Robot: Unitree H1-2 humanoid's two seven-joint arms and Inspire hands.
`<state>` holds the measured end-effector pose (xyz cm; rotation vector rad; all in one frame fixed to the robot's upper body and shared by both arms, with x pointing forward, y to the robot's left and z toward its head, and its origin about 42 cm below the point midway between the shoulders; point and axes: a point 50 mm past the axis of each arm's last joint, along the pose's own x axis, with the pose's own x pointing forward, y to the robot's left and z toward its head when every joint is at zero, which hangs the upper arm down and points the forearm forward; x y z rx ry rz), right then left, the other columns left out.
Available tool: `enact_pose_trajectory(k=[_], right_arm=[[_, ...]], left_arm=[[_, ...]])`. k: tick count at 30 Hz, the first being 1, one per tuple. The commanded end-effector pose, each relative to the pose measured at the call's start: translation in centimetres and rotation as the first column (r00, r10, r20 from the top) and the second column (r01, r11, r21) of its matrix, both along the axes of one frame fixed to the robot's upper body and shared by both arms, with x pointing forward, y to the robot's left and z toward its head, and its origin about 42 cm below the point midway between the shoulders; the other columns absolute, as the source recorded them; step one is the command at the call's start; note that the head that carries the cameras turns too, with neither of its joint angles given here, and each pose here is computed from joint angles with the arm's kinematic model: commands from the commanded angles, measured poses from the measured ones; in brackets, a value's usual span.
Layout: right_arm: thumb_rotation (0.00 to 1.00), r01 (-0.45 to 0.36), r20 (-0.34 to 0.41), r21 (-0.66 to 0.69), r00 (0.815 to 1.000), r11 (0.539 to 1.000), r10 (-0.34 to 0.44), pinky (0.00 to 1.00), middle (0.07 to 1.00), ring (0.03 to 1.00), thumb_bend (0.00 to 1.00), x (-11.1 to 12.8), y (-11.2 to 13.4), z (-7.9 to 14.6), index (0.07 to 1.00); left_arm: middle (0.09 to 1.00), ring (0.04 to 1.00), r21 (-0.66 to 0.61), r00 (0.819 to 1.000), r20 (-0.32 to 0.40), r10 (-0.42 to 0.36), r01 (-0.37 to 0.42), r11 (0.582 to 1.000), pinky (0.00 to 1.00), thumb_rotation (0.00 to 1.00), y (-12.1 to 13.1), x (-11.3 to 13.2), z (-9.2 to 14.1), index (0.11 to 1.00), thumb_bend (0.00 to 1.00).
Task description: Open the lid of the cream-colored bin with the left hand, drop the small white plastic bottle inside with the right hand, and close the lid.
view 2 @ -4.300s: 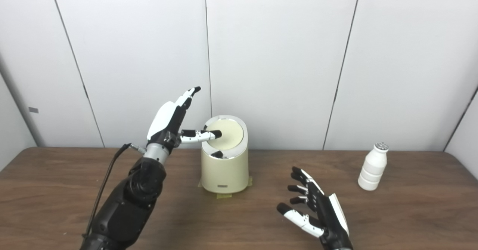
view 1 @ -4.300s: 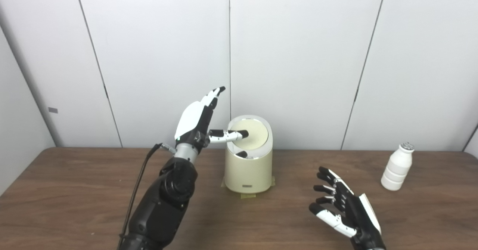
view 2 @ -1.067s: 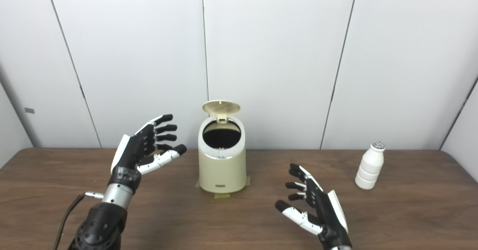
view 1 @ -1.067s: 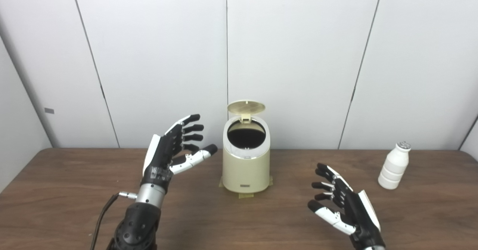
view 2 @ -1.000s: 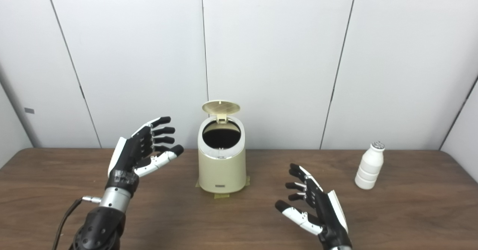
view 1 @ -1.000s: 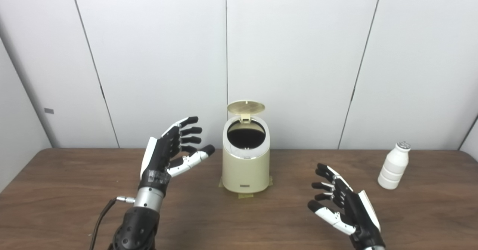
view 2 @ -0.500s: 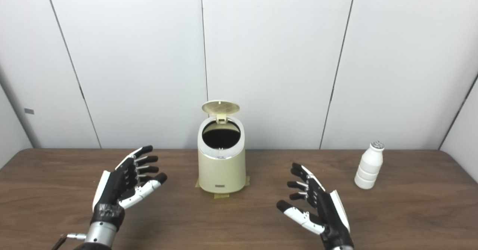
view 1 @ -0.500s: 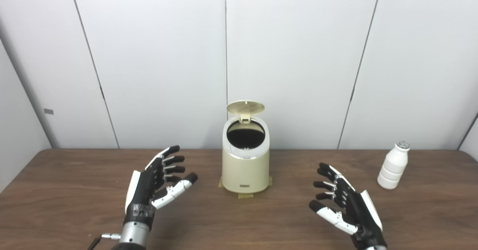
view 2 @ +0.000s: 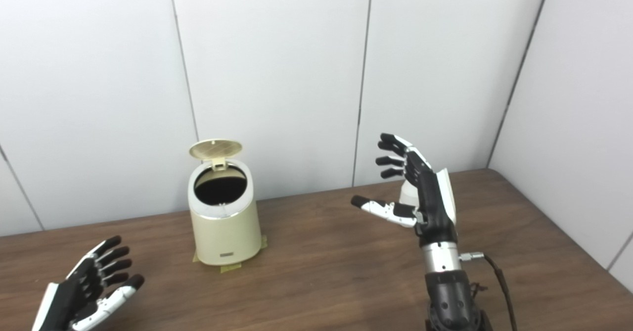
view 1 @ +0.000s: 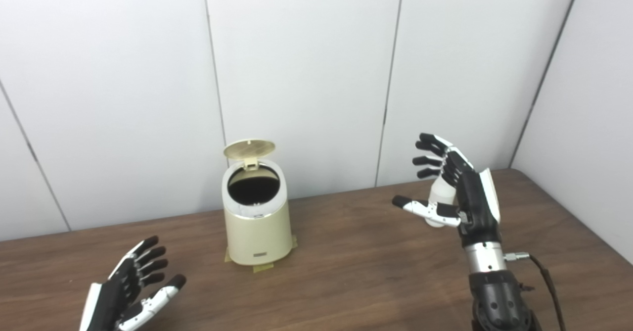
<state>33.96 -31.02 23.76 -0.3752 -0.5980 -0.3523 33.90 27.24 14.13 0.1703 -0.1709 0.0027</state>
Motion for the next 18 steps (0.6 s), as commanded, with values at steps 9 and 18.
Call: enact_pose_trajectory(k=[9,18], right_arm=[[0.11,0.235,0.200,0.049,0.950,0.971,-0.240,0.56,0.739,0.681,0.64,-1.4,-5.7,4.3,0.749],[0.18,0.259,-0.038,0.008,0.965,0.966,-0.259,0.72,0.884,0.842,0.79,-0.7,-8.0,2.4,0.906]], left_arm=[[0.801,0.776,0.016,0.998,0.067,0.017,-0.018,1.000,0.78,0.23,1.3,1.6,2.2,0.852,0.71],[0.796,0.779,0.002,0.997,0.076,0.009,-0.009,1.000,0.78,0.17,1.4,1.5,3.2,0.851,0.69]])
